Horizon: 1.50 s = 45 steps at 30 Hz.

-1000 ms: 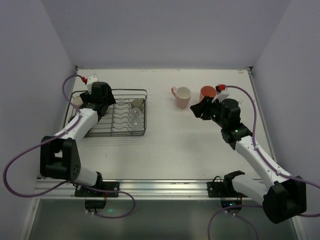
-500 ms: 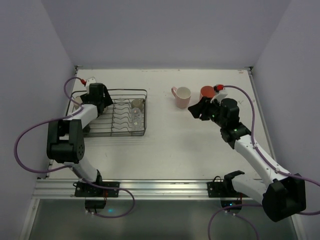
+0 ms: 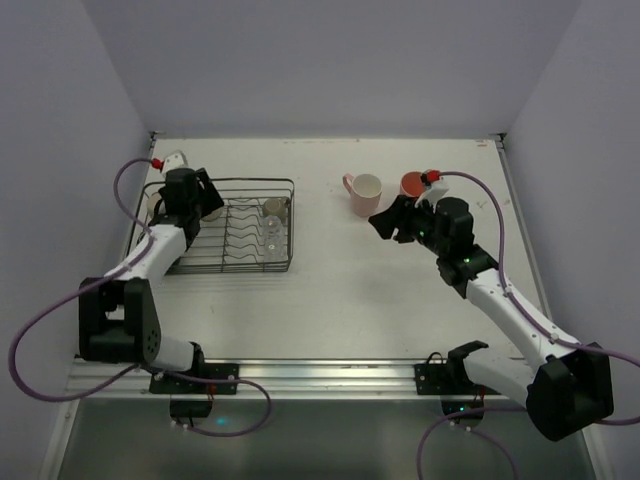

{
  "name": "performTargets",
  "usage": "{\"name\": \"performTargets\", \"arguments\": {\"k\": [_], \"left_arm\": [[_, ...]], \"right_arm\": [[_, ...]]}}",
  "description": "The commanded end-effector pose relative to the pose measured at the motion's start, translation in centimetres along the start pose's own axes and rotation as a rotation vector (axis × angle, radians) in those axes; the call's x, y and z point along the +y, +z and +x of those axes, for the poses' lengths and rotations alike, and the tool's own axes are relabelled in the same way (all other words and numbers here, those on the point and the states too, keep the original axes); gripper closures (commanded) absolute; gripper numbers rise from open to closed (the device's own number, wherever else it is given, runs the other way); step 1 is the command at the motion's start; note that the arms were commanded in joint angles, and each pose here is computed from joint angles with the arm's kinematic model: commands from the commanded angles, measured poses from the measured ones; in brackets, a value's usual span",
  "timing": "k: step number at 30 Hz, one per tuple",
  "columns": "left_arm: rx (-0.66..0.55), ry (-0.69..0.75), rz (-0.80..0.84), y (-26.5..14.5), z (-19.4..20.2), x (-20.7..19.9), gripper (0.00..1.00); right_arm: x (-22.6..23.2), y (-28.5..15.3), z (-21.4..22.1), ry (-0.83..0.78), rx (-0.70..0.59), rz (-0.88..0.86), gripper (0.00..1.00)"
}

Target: Unload the cups from the dish rack

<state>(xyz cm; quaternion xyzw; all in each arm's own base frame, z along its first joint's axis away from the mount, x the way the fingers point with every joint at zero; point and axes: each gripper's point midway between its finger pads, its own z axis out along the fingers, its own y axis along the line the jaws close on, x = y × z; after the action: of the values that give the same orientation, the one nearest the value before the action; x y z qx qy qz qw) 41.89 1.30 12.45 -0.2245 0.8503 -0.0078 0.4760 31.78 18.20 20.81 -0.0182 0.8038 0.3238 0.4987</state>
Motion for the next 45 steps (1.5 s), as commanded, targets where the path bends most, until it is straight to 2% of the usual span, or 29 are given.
{"name": "performTargets", "arguments": {"k": [1,4,7,10,14,15,17,18,19,25,28,33,37,38,39,40,42,43,44,45], "left_arm": [[-0.126,-0.109,0.167,-4.9,-3.6,-2.9,0.73],[-0.197,-0.153,0.314,-9.3,-4.6,-4.4,0.74],[-0.220,-0.177,0.479,-13.3,-4.3,-6.0,0.74],[-0.194,-0.181,0.714,-17.3,-2.9,-8.9,0.74],[-0.104,-0.183,1.018,-22.0,0.0,-12.6,0.72],[-0.124,-0.185,1.083,-22.9,0.2,-13.2,0.71],[-0.065,-0.212,1.196,-24.8,1.5,-14.9,0.71],[-0.087,-0.209,1.252,-25.7,1.4,-15.4,0.71],[-0.047,-0.214,1.291,-26.3,2.2,-16.3,0.71],[-0.028,-0.227,1.435,-28.6,3.2,-18.3,0.71],[-0.001,-0.226,1.469,-28.9,3.7,-19.2,0.71],[0.013,-0.234,1.493,-29.4,4.4,-19.6,0.71],[0.026,-0.251,1.502,-30.0,4.7,-20.0,0.71],[0.026,-0.255,1.499,-30.0,4.8,-20.0,0.70],[0.027,-0.261,1.508,-30.4,4.6,-20.0,0.70],[0.021,-0.261,1.511,-30.5,4.5,-20.0,0.68],[-0.005,-0.249,1.494,-30.6,4.0,-19.9,0.54],[-0.010,-0.240,1.480,-30.4,3.9,-19.9,0.44],[0.002,-0.236,1.444,-30.0,3.8,-20.0,0.27],[-0.030,-0.206,1.433,-30.1,3.4,-19.9,0.20]], "right_arm": [[1.8,0.2,-0.8,-0.012,-0.029,-0.073,0.37],[4.2,0.0,-0.6,-0.016,-0.016,-0.195,0.30],[7.8,-1.0,-0.4,-0.004,-0.008,-0.371,0.17],[11.2,-2.2,-0.5,0.036,-0.018,-0.530,0.09],[15.1,-3.0,0.1,0.110,-0.032,-0.681,0.10],[15.4,-2.5,0.7,0.129,-0.020,-0.689,0.11],[17.1,-2.5,0.7,0.168,-0.030,-0.748,0.14],[17.2,-1.7,1.2,0.185,-0.010,-0.749,0.15],[17.8,-1.7,1.1,0.205,-0.009,-0.769,0.16],[19.9,-0.6,2.4,0.215,0.061,-0.835,0.20],[20.3,-1.1,1.7,0.243,0.023,-0.874,0.28],[20.7,-1.7,0.9,0.255,-0.010,-0.890,0.48],[21.0,-1.2,1.2,0.256,0.000,-0.881,0.51],[20.8,-1.1,1.4,0.258,0.002,-0.878,0.56],[21.0,-1.4,1.0,0.261,-0.018,-0.889,0.69],[21.0,-1.6,0.9,0.264,-0.028,-0.894,0.78],[20.8,-2.3,0.8,0.260,-0.047,-0.903,0.97],[20.9,-2.5,0.8,0.247,-0.056,-0.904,1.00],[20.7,-2.6,0.7,0.238,-0.062,-0.901,1.00],[20.9,-3.2,0.4,0.227,-0.072,-0.907,1.00]]}}
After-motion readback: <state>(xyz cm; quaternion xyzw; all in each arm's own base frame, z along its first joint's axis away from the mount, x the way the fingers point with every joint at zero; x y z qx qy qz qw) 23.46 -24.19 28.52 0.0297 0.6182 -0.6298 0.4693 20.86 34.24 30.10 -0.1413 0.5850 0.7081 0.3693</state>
